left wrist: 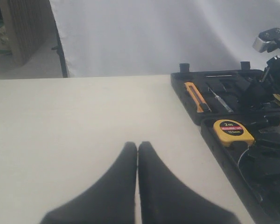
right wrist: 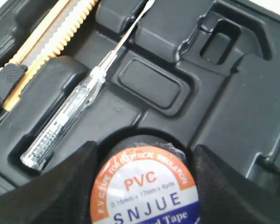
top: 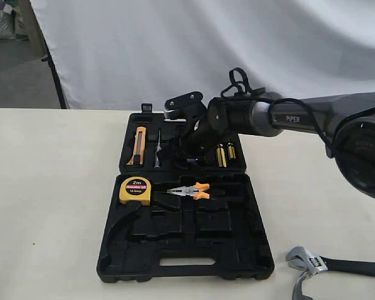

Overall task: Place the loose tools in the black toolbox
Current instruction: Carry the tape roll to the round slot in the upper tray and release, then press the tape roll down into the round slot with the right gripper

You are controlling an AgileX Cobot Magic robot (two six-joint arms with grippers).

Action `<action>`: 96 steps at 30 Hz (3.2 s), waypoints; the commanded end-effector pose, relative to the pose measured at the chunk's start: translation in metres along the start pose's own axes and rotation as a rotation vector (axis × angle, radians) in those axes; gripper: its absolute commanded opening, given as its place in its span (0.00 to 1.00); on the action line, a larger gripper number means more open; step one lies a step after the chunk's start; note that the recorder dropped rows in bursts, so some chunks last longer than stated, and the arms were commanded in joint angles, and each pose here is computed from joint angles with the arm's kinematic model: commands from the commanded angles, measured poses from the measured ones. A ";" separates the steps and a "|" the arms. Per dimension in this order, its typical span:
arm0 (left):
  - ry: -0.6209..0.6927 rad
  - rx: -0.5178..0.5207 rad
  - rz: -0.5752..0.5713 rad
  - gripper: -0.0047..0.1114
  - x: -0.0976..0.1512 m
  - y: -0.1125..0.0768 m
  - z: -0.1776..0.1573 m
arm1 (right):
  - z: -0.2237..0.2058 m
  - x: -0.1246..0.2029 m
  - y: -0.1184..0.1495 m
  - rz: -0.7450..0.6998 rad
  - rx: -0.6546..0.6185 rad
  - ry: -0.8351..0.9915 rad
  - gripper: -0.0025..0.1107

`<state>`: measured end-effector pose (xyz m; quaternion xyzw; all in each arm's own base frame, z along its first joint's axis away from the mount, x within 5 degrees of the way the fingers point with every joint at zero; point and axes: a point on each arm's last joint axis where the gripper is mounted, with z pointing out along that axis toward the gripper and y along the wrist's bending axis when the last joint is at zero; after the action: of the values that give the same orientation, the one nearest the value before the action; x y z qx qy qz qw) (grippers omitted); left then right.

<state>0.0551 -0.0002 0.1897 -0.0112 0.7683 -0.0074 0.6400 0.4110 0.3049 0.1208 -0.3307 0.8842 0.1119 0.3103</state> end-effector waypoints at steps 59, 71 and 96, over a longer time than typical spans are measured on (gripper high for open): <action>0.000 0.005 -0.004 0.05 0.001 0.000 0.000 | -0.026 -0.003 0.006 -0.057 -0.013 0.067 0.02; 0.000 0.005 -0.004 0.05 0.001 0.000 0.000 | -0.036 -0.017 -0.012 -0.042 0.029 -0.045 0.02; 0.000 0.004 -0.002 0.05 0.001 0.000 0.000 | -0.067 -0.033 -0.014 -0.030 0.029 -0.080 0.02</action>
<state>0.0551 -0.0002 0.1897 -0.0112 0.7683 -0.0074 0.6400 0.4099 0.2828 0.1868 -0.3279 0.8736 0.1090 0.3426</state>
